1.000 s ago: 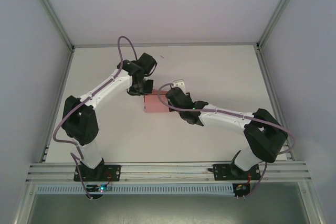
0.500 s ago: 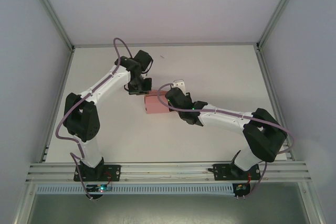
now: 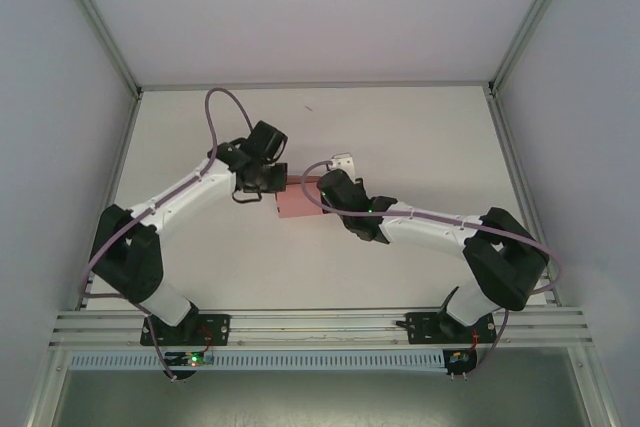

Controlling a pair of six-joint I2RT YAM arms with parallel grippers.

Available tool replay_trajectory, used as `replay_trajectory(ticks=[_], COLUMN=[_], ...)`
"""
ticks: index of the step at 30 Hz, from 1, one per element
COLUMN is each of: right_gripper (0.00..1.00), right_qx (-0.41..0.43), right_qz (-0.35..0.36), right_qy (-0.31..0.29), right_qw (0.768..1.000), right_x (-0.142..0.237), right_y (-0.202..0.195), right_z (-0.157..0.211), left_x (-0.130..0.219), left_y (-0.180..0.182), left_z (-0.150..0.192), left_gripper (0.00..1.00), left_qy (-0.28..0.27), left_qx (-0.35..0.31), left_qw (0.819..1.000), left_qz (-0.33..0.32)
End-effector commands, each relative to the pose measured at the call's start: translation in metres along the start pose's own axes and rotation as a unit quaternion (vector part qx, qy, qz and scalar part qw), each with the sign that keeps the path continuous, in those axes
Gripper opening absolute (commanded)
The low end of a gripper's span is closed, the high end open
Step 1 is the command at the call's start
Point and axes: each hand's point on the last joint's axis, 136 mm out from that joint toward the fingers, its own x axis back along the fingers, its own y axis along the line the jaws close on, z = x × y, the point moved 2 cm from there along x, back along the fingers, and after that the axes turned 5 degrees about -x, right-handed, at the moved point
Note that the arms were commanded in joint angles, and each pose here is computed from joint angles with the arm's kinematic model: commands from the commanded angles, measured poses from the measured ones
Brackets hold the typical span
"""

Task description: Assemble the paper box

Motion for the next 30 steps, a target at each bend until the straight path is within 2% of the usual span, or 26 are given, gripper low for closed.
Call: replay_trajectory(ticks=[1, 3, 8, 11, 15, 18, 22, 25, 30], right_gripper=[0.00, 0.00, 0.00, 0.02, 0.29, 0.31, 0.48, 0.51, 0.69], right_qx=[0.052, 0.049, 0.033, 0.008, -0.007, -0.049, -0.092, -0.110, -0.134], right_qz=[0.005, 0.002, -0.010, -0.043, -0.089, -0.091, -0.099, -0.117, -0.112], right_qy=[0.142, 0.139, 0.121, 0.122, 0.075, 0.060, 0.048, 0.041, 0.032], right_qw=[0.988, 0.989, 0.992, 0.992, 0.993, 0.993, 0.990, 0.986, 0.984], right_x=[-0.005, -0.005, -0.001, 0.009, 0.026, 0.030, 0.030, 0.034, 0.039], right_y=[-0.018, -0.017, -0.015, -0.001, 0.022, 0.020, 0.017, 0.020, 0.013], right_z=[0.084, 0.083, 0.075, 0.048, -0.001, -0.020, -0.033, -0.040, -0.045], left_x=[-0.048, -0.057, -0.068, -0.073, -0.073, -0.071, -0.064, -0.056, -0.048], left_y=[-0.001, -0.008, -0.007, -0.001, 0.003, 0.000, 0.004, -0.001, -0.004], left_z=[0.065, 0.078, 0.106, 0.115, 0.109, 0.106, 0.101, 0.099, 0.095], left_gripper=[0.00, 0.00, 0.00, 0.00, 0.00, 0.00, 0.00, 0.00, 0.00], left_qy=[0.064, 0.056, 0.042, 0.042, 0.043, 0.027, 0.003, -0.020, -0.074], left_qx=[-0.024, -0.021, -0.042, -0.062, -0.078, -0.085, -0.082, -0.083, -0.086], left_qw=[0.998, 0.998, 0.998, 0.997, 0.995, 0.995, 0.995, 0.995, 0.993], left_qz=[-0.005, 0.011, -0.010, -0.025, -0.052, -0.053, -0.065, -0.050, -0.039])
